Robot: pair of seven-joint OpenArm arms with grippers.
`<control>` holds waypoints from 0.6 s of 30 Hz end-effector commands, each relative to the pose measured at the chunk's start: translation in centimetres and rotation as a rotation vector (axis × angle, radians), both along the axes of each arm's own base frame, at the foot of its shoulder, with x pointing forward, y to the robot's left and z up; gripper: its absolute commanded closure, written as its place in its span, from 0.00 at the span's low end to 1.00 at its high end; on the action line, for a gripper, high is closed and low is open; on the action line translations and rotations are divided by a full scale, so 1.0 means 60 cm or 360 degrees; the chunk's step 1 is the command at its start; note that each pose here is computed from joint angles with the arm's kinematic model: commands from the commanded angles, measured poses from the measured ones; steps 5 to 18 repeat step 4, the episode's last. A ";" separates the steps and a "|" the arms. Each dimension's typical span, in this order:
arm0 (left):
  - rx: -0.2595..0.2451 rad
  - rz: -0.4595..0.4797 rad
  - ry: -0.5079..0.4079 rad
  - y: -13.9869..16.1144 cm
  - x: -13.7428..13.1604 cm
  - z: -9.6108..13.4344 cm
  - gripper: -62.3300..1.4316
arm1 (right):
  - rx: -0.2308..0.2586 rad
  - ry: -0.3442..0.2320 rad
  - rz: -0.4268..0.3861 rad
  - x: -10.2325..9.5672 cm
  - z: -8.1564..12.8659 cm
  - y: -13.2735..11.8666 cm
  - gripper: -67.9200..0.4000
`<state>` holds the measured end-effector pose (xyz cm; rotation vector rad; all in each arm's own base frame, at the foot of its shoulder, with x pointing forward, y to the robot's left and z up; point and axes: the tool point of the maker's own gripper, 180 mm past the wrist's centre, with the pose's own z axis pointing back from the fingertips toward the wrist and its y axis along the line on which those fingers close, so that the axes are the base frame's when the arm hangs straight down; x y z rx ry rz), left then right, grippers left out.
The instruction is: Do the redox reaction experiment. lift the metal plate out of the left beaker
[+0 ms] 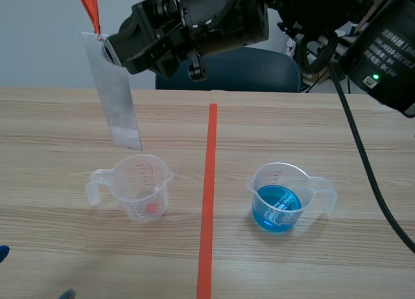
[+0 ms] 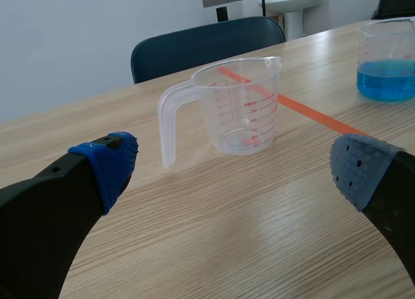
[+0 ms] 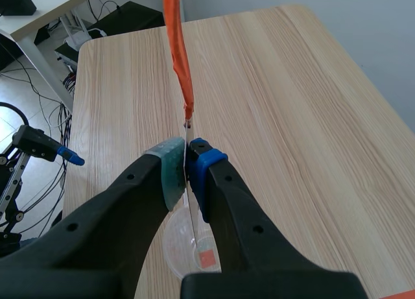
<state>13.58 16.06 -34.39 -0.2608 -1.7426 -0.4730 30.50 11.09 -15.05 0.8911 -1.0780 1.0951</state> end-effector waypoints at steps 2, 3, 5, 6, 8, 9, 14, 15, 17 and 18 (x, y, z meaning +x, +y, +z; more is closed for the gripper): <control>-0.0015 0.0000 -0.0072 0.008 -0.004 0.017 0.00 | 0.0033 -0.0026 -0.0001 0.005 0.015 0.002 0.99; -0.0015 0.0000 -0.0072 0.008 -0.004 0.017 0.00 | 0.0033 -0.0026 -0.0001 0.005 0.015 0.002 0.99; -0.0015 0.0000 -0.0072 0.008 -0.004 0.017 0.00 | 0.0033 -0.0026 -0.0001 0.005 0.015 0.002 0.99; -0.0015 0.0000 -0.0072 0.008 -0.004 0.017 0.00 | 0.0033 -0.0026 -0.0001 0.005 0.015 0.002 0.99; -0.0015 0.0000 -0.0072 0.008 -0.004 0.017 0.00 | 0.0033 -0.0026 -0.0001 0.005 0.015 0.002 0.99; -0.0015 0.0000 -0.0072 0.008 -0.004 0.017 0.00 | 0.0033 -0.0026 -0.0001 0.005 0.015 0.002 0.99; -0.0015 0.0000 -0.0072 0.008 -0.004 0.017 0.00 | 0.0033 -0.0026 -0.0001 0.005 0.015 0.002 0.99; -0.0015 0.0000 -0.0072 0.008 -0.004 0.017 0.00 | 0.0033 -0.0026 -0.0001 0.005 0.015 0.002 0.99; -0.0015 0.0000 -0.0072 0.008 -0.004 0.017 0.00 | 0.0033 -0.0026 -0.0001 0.005 0.015 0.002 0.99; -0.0015 0.0000 -0.0072 0.008 -0.004 0.017 0.00 | 0.0033 -0.0026 -0.0001 0.005 0.015 0.002 0.99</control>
